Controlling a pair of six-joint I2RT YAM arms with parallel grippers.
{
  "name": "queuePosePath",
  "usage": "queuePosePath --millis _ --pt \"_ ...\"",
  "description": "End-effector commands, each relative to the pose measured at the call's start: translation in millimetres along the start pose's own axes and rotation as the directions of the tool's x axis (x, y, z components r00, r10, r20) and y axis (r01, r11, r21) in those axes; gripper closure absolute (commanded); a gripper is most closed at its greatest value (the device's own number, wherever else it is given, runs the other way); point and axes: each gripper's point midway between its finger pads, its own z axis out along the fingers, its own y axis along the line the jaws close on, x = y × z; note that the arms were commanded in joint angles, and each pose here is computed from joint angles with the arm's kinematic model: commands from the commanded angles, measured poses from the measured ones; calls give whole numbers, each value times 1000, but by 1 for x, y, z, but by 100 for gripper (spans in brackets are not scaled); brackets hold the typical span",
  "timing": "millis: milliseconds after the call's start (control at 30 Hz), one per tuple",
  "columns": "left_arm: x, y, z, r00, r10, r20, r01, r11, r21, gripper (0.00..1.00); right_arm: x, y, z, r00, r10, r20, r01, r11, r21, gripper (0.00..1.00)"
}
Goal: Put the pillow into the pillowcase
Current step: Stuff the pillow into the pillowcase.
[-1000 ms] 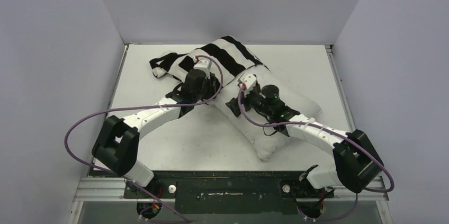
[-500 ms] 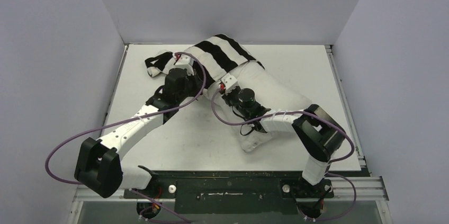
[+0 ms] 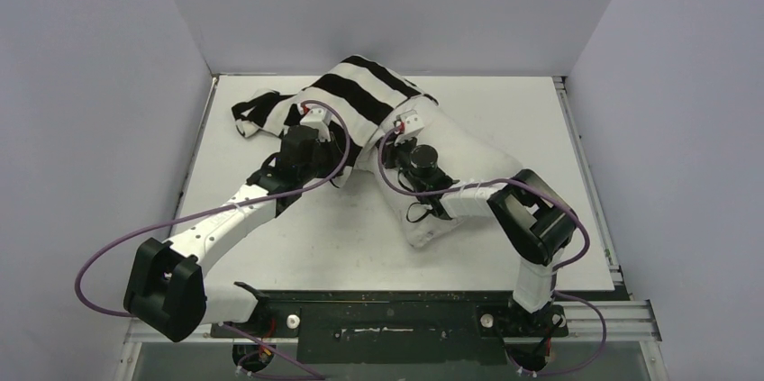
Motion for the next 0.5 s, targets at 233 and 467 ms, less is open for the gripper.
queuePosePath --millis 233,467 --pt "-86 -92 -68 996 -2 84 -22 958 286 100 -111 34 -19 949 311 49 -295 933 -206 100" --pt "-165 -162 -162 974 -55 219 -59 873 484 100 -184 96 -97 853 474 -216 -519 741 -425 100"
